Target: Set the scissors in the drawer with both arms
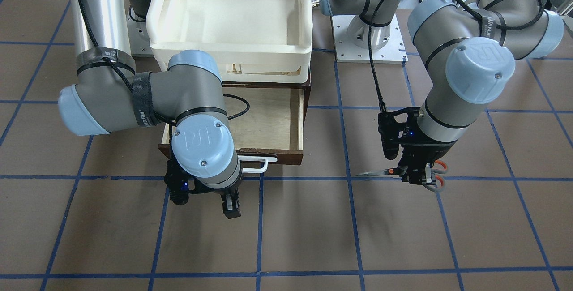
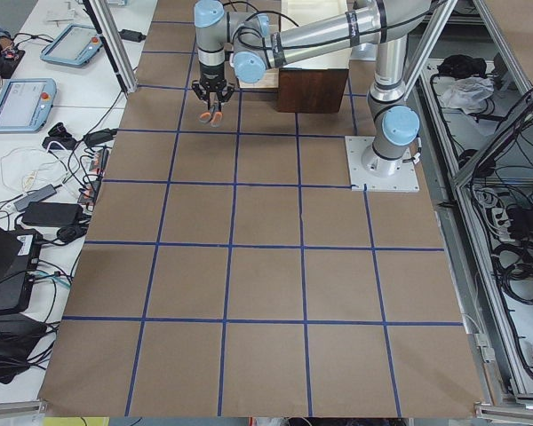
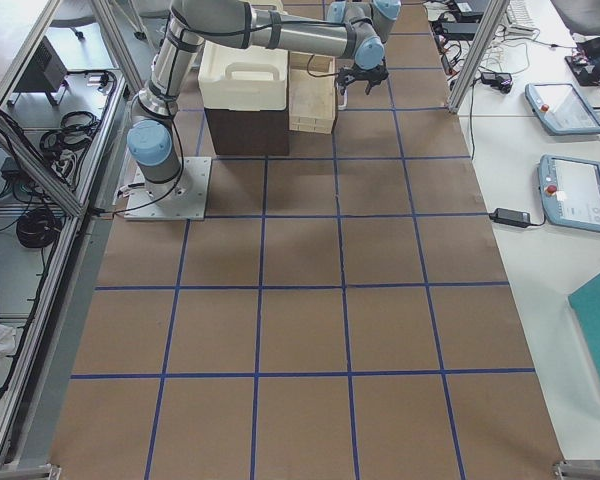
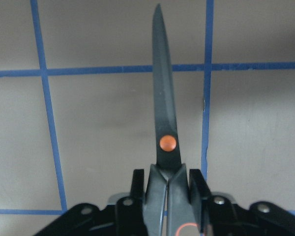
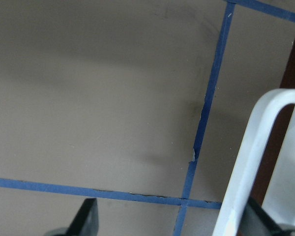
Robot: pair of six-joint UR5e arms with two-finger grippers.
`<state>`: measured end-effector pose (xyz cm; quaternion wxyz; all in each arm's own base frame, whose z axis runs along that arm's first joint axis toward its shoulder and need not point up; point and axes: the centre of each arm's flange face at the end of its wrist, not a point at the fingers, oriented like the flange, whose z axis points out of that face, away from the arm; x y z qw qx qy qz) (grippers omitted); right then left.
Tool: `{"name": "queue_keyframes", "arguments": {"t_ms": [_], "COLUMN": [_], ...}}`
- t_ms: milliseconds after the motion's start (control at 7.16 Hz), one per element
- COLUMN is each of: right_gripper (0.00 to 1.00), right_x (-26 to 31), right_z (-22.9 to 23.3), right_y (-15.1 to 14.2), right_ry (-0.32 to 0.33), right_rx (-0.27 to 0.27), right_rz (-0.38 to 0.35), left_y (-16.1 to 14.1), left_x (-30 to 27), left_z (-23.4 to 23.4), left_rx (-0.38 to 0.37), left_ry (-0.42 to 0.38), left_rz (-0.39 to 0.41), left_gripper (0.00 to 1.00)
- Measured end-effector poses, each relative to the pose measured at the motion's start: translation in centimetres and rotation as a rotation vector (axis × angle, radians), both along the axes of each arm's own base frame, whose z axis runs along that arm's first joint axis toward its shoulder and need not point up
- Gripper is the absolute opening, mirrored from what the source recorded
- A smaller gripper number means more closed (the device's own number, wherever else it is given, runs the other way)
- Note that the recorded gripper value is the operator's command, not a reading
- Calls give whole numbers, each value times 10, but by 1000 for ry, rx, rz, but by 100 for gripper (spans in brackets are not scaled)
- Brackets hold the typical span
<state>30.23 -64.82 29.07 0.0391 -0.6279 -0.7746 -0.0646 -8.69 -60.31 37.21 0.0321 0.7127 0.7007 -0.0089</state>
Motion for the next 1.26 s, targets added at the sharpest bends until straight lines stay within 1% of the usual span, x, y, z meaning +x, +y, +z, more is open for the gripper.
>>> {"name": "queue_keyframes", "arguments": {"t_ms": [140, 279, 419, 698, 978, 1257], "right_gripper": [100, 100, 100, 100, 100, 100], "right_x": [1, 1, 1, 1, 0, -4], "right_z": [0, 1, 0, -3, 1, 37], "right_y": [-3, -5, -6, -7, -7, 7], "right_ry": [-1, -2, -3, -4, -5, 1], "right_rx": [-4, -6, -7, -4, -7, -19], "right_rz": [1, 4, 10, 21, 24, 27], "left_y": [3, 5, 6, 7, 7, 7], "left_x": [-5, -9, -11, -11, -10, -10], "left_z": [4, 7, 8, 6, 5, 4], "left_rx": [2, 3, 3, 13, 23, 31], "left_ry": [55, 87, 100, 108, 108, 107], "left_rz": [-3, -7, -14, -21, -9, 1], "left_gripper": [0, 0, 0, 0, 0, 0]}}
